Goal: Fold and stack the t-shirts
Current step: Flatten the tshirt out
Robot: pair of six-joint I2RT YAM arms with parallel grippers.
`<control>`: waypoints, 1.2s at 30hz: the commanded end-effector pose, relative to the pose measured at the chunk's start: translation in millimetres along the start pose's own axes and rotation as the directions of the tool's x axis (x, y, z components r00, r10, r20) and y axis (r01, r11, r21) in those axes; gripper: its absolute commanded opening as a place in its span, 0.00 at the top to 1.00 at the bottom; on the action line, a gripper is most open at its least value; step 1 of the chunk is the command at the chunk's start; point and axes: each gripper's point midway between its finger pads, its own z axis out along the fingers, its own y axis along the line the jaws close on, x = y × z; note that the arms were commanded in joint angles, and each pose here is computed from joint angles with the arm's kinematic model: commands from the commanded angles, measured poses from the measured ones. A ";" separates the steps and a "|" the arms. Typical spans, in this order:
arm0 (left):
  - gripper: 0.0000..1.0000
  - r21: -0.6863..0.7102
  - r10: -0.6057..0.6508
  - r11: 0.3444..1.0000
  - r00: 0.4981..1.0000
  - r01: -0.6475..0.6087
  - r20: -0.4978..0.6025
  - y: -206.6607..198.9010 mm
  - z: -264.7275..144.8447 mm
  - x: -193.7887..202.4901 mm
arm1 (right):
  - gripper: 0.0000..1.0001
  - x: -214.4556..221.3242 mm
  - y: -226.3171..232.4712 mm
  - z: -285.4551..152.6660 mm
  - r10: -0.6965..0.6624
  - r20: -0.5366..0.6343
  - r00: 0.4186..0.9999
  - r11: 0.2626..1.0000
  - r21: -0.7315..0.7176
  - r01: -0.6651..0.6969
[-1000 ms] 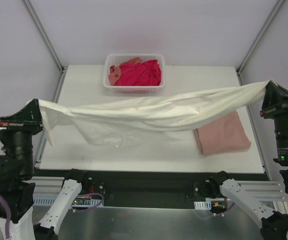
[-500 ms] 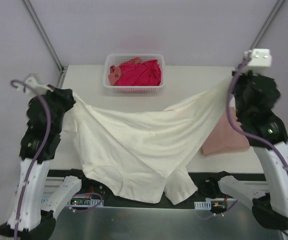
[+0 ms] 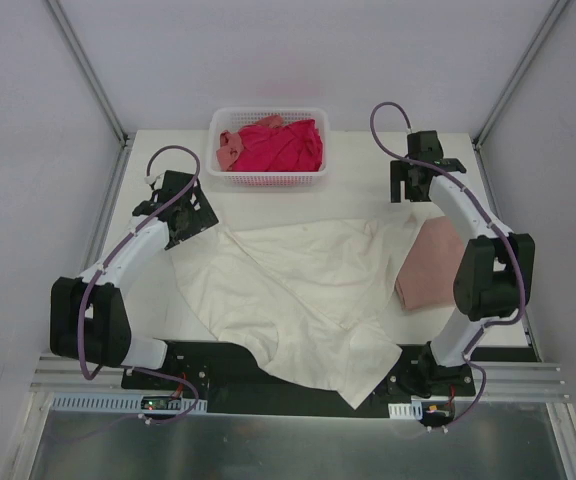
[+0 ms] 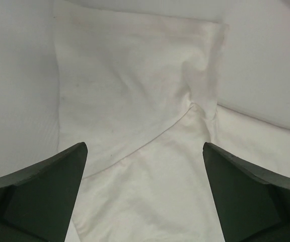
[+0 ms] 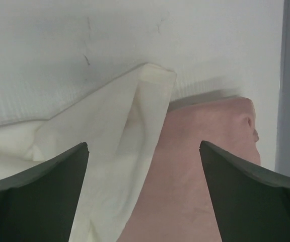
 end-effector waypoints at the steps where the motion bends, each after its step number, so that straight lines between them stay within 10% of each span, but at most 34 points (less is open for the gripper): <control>1: 0.01 -0.034 -0.082 0.996 0.994 0.085 0.078 23.1 -16.9 3.0 | 0.03 -38.6 3.2 -78.9 0.157 0.235 0.959 0.979 -0.163 -0.120; 15: 0.02 -0.133 -0.328 0.933 0.942 0.336 0.075 82.7 16.9 -29.5 | 0.03 111.3 102.3 -162.3 0.096 0.229 0.969 0.825 -0.562 0.052; 29: 0.37 -0.065 -0.318 0.948 0.914 0.312 -0.251 60.1 102.0 -18.7 | 0.03 158.1 95.1 -174.7 0.074 0.195 0.978 0.817 -0.574 0.052; 32: 0.49 -0.082 -0.314 0.949 0.908 0.303 -0.277 62.7 110.5 -10.7 | 0.03 164.7 101.8 -172.6 0.044 0.170 0.984 0.803 -0.592 0.067; 36: 1.00 -0.075 -0.314 0.949 0.898 0.306 -0.308 61.1 119.2 -3.2 | 0.03 189.7 134.3 -181.6 -0.089 0.126 0.988 0.713 -0.684 0.151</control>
